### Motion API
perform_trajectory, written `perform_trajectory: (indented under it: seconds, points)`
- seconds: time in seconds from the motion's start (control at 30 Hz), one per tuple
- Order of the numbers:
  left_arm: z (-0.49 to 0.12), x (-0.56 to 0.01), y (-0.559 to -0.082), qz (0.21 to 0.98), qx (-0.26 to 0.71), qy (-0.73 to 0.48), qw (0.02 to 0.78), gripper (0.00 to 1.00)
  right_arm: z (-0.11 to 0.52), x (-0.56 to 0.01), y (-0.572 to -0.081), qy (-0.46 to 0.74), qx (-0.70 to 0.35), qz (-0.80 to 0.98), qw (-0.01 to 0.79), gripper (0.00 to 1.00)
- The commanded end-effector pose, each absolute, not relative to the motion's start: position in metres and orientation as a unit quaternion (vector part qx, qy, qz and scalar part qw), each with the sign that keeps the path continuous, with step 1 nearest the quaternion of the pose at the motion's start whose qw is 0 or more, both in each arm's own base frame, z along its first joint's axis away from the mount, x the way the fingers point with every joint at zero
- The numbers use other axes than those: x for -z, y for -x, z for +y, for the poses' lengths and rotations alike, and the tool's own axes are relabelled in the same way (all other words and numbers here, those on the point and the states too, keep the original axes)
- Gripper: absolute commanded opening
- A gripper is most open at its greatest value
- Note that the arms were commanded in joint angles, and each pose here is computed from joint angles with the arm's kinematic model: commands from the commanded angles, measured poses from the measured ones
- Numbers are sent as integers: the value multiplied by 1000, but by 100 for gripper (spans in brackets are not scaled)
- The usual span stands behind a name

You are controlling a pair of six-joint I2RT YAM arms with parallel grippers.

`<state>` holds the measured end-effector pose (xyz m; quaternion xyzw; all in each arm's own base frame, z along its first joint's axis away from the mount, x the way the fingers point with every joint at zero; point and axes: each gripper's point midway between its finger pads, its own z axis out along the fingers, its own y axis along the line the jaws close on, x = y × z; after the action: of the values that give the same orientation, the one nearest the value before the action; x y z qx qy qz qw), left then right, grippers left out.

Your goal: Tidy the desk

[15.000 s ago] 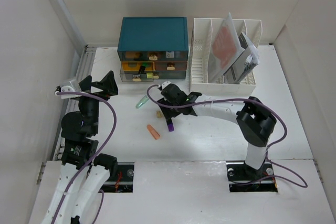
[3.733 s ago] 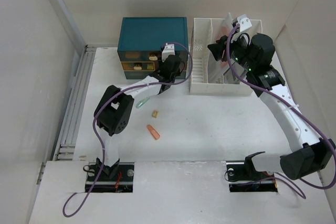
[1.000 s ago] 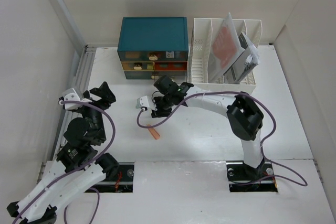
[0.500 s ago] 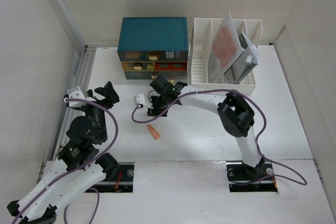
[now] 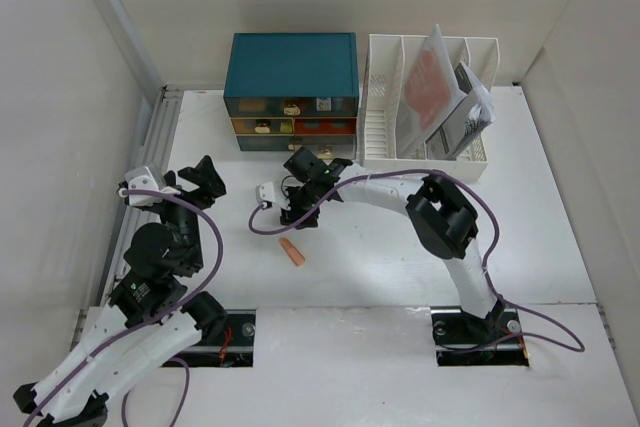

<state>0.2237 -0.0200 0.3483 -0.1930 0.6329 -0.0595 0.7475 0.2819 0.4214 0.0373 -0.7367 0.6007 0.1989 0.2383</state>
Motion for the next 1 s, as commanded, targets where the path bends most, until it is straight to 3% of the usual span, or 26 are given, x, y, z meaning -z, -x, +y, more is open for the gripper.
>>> perform_trajectory:
  seconds: [0.0, 0.23, 0.97]
  points:
    - [-17, -358, -221, 618, 69, 201, 757, 76, 436, -48, -285, 727, -216, 600, 256, 61]
    - [-17, -358, -221, 618, 69, 201, 757, 76, 436, -41, -287, 724, -213, 606, 250, 67]
    - [-15, -359, -219, 616, 72, 203, 758, 76, 438, -42, -303, 696, -188, 637, 274, 69]
